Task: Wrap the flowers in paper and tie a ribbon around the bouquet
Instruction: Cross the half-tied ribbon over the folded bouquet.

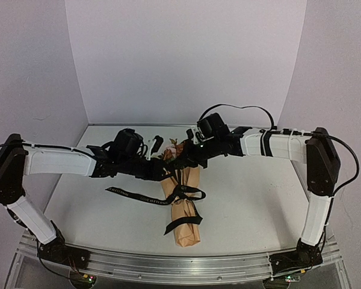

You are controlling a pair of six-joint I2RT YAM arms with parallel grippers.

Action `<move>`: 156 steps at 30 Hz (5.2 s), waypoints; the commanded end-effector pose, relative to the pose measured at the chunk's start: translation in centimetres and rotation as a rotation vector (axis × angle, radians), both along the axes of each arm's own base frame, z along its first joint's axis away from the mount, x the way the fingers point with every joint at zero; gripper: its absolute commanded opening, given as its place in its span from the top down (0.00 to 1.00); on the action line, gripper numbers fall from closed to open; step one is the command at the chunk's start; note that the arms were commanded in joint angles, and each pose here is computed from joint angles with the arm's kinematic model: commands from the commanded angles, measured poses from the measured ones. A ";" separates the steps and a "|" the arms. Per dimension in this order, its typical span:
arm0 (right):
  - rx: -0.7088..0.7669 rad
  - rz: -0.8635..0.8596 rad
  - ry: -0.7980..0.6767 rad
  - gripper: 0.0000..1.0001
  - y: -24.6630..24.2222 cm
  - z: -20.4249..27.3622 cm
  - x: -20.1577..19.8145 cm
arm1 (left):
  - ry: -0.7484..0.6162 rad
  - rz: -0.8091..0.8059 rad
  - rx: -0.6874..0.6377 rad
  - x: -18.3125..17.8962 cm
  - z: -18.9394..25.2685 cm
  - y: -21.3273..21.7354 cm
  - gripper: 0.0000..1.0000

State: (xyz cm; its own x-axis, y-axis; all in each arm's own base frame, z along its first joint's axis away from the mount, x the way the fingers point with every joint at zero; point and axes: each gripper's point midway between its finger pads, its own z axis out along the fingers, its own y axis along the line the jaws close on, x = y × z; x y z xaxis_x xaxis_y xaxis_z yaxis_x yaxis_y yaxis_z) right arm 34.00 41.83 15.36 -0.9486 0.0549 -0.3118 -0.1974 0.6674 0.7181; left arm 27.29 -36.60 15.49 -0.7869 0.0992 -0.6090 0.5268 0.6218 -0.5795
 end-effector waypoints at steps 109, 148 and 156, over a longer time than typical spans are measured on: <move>-0.293 -0.129 -0.077 0.44 -9.2 -5.0 -13.3 | 0.014 0.095 -0.036 2.5 -2.7 1.6 1.00; -0.464 0.153 -0.104 0.84 -6.5 -8.9 -20.2 | 0.020 0.081 -0.015 2.6 -3.1 1.7 1.00; -0.587 0.144 -0.032 0.79 -11.3 -12.3 -22.1 | 0.018 0.085 -0.010 2.8 -3.0 2.0 1.00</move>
